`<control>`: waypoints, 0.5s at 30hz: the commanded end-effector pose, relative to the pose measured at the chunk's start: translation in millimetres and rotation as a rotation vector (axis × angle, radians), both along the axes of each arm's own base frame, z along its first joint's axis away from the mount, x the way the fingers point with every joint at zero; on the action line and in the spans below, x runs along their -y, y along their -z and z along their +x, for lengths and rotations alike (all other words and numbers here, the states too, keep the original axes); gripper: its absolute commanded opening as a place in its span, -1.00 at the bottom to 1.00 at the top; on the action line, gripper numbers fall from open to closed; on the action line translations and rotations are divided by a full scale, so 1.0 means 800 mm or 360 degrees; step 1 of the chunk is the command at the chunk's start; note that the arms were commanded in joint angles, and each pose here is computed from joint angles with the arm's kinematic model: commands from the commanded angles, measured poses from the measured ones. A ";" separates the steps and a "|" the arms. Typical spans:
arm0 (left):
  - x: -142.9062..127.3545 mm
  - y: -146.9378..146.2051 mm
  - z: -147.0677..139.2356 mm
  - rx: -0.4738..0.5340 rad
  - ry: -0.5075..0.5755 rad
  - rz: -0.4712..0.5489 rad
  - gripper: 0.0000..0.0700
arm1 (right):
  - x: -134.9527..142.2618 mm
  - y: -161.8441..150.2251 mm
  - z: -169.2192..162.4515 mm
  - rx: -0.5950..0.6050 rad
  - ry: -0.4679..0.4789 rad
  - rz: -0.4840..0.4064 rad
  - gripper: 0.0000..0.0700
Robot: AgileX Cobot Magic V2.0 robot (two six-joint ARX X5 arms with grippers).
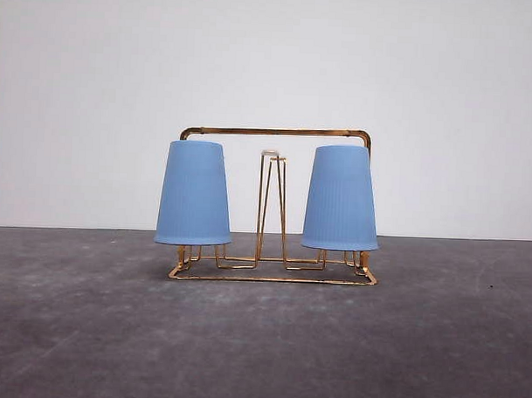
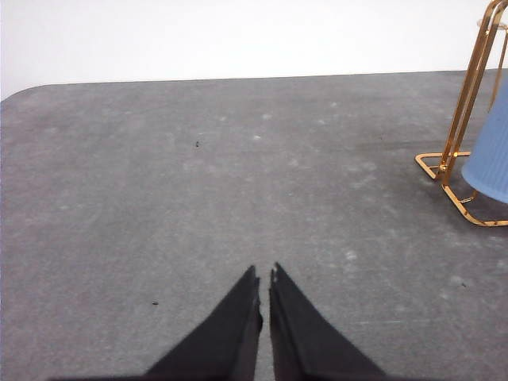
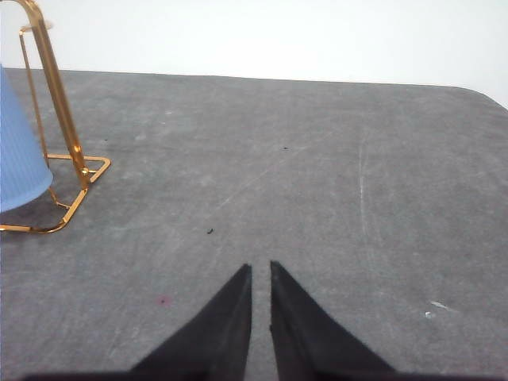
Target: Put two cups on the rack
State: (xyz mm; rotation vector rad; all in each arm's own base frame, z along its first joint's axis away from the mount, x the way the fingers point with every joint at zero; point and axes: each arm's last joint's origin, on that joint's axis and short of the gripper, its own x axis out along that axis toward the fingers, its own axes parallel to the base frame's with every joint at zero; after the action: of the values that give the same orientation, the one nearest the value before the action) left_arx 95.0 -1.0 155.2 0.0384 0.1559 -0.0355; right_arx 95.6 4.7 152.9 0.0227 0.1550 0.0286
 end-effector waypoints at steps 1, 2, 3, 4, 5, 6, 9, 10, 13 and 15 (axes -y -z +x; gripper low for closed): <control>0.000 0.007 0.001 -0.0031 0.0000 0.0012 -1.00 | 0.000 0.001 0.001 0.0010 0.0002 -0.0006 -0.88; 0.000 0.007 0.001 -0.0031 0.0000 0.0012 -1.00 | 0.000 0.001 0.001 0.0010 0.0002 -0.0006 -0.88; 0.000 0.007 0.001 -0.0031 0.0000 0.0012 -1.00 | 0.000 0.001 0.001 0.0010 0.0002 -0.0006 -0.88; 0.000 0.007 0.001 -0.0031 0.0000 0.0012 -1.00 | 0.000 0.001 0.001 0.0010 0.0002 -0.0006 -0.88; 0.000 0.007 0.001 -0.0031 0.0000 0.0012 -1.00 | 0.000 0.001 0.001 0.0010 0.0002 -0.0006 -0.88; 0.000 0.007 0.001 -0.0031 0.0000 0.0012 -1.00 | 0.000 0.001 0.001 0.0010 0.0002 -0.0006 -0.88; 0.000 0.007 0.001 -0.0031 0.0000 0.0012 -1.00 | 0.000 0.001 0.001 0.0010 0.0002 -0.0006 -0.88; 0.000 0.007 0.001 -0.0031 0.0000 0.0012 -1.00 | 0.000 0.001 0.001 0.0010 0.0002 -0.0006 -0.88; 0.000 0.007 0.001 -0.0031 0.0000 0.0012 -1.00 | 0.000 0.001 0.001 0.0010 0.0002 -0.0006 -0.88; 0.000 0.007 0.001 -0.0031 0.0000 0.0012 -1.00 | 0.000 0.001 0.001 0.0010 0.0002 -0.0006 -0.88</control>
State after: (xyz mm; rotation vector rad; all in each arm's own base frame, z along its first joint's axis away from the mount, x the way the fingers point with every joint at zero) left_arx 95.0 -0.9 155.2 0.0384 0.1559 -0.0352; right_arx 95.6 4.7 152.9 0.0228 0.1550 0.0286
